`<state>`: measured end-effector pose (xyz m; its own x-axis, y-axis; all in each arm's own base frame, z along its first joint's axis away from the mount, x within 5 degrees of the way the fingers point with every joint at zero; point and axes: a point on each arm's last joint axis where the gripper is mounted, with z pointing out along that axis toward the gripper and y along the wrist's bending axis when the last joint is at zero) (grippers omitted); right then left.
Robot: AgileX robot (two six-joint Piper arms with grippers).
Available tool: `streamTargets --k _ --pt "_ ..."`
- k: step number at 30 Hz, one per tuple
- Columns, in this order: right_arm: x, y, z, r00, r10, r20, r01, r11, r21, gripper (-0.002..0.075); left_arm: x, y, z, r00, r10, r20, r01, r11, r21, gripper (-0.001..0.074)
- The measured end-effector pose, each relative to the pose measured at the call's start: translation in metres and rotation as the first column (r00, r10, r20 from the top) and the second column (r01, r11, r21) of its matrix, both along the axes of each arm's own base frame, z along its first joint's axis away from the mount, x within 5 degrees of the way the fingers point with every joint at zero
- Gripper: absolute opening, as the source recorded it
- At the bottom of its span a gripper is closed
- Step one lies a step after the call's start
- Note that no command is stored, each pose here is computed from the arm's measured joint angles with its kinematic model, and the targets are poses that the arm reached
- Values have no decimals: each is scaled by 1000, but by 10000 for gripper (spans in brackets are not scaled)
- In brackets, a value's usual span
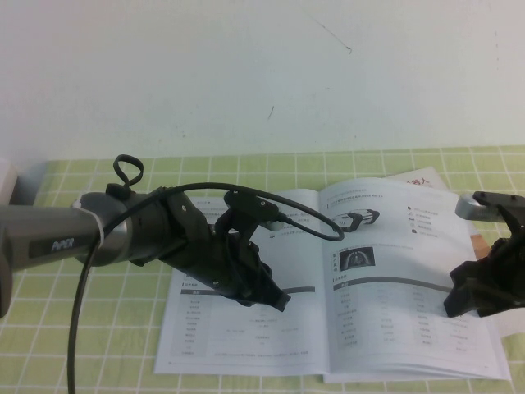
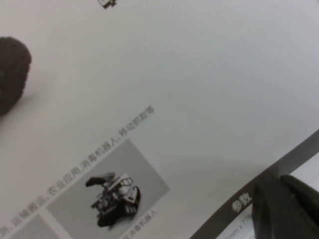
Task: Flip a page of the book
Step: Open the closed book
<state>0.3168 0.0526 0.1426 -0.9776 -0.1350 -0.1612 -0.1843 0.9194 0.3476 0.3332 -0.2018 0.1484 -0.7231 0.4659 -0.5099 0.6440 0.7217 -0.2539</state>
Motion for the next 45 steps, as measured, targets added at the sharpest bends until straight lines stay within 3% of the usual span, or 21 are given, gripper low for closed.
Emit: streamTargets --k 16,20,25,33,36,41,45 --pt "3 7 3 999 -21 27 19 996 83 372 0 0 0 1000 -5 1 5 1000 1 -4" --pt "1 4 3 999 33 19 -34 999 39 349 0 0 0 1000 -5 1 5 1000 1 -4" --pt "0 -2 20 993 114 18 -113 993 -32 260 0 0 0 1000 -5 1 5 1000 1 -4" --pt "-8 -12 44 994 110 24 -105 983 -151 167 0 0 0 1000 -5 1 5 1000 1 -4" --pt "-8 -12 41 995 102 18 -99 985 -145 193 0 0 0 1000 -5 1 5 1000 1 -4" --pt "-2 -7 32 997 68 20 -66 994 -92 367 0 0 0 1000 -5 1 5 1000 1 -4" --pt "3 -7 20 999 46 9 -45 995 -88 418 0 0 0 1000 -3 -1 3 1000 0 -4"
